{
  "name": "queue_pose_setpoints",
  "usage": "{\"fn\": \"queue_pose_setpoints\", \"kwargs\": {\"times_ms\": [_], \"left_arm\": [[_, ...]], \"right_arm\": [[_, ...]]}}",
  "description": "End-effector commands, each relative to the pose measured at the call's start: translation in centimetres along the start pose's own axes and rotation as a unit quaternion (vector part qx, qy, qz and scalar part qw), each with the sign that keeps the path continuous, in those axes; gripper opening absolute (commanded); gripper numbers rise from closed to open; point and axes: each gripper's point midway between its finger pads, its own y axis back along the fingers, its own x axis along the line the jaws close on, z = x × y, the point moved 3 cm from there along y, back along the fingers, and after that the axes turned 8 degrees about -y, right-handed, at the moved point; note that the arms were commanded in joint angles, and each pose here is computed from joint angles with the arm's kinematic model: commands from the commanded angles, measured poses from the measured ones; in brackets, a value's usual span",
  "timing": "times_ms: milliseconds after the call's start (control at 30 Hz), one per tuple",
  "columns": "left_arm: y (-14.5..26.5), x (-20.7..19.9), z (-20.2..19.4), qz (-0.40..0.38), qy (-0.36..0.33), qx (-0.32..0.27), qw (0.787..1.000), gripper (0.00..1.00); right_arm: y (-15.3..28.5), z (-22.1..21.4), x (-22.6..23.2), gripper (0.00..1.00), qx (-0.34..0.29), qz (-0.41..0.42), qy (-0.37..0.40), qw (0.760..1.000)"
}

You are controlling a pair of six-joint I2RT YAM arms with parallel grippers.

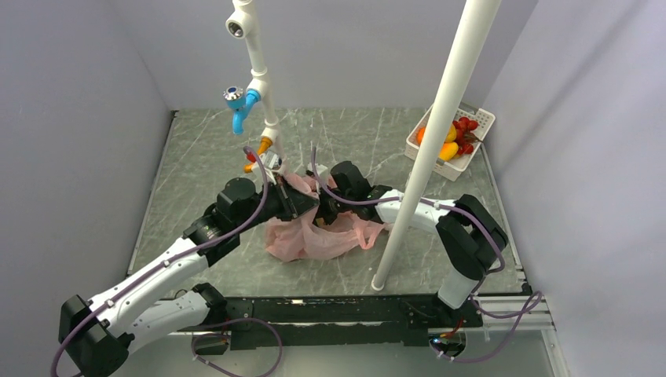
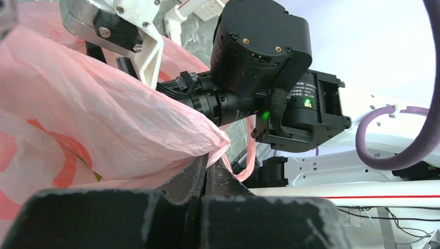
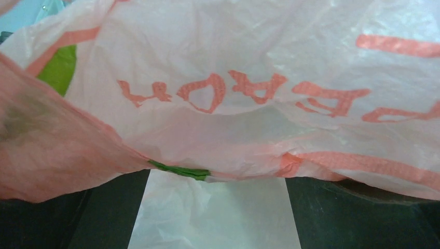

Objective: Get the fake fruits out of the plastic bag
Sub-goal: Adjust the plastic bag at the center of the board.

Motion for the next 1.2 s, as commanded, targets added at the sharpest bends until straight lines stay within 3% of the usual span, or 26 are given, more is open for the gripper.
{"fn": "queue_pose_setpoints", "kwargs": {"times_ms": [0, 333, 633, 800, 967, 1167], "left_arm": [[0.2, -2.8, 1.7, -0.059, 0.002, -0.029, 0.998, 0.00], [1.6, 0.8, -0.8, 0.007, 0.019, -0.026, 0.999, 0.00], [3.3, 2.0, -1.0, 0.046, 0.006, -0.034, 0.998, 0.00], [4.2, 3.4, -1.7, 0.078, 0.004, -0.037, 0.996, 0.00], [5.1, 4.1, -2.1, 0.091, -0.003, -0.036, 0.995, 0.00], [3.8, 1.0, 0.0, 0.036, -0.026, -0.037, 0.998, 0.00]], "right_arm": [[-0.6, 1.6, 0.0, 0.99, -0.037, -0.010, 0.027, 0.999], [-3.7, -2.4, -2.8, 0.99, 0.025, -0.090, 0.031, 0.995], [-5.5, -5.8, -3.8, 0.98, 0.073, -0.191, 0.090, 0.975], [-5.6, -6.3, -2.3, 0.99, 0.075, -0.173, 0.090, 0.978], [-4.6, -4.0, -0.5, 0.99, 0.043, -0.139, 0.077, 0.986], [-2.0, -0.8, 0.2, 0.99, -0.005, -0.082, 0.040, 0.996]]}}
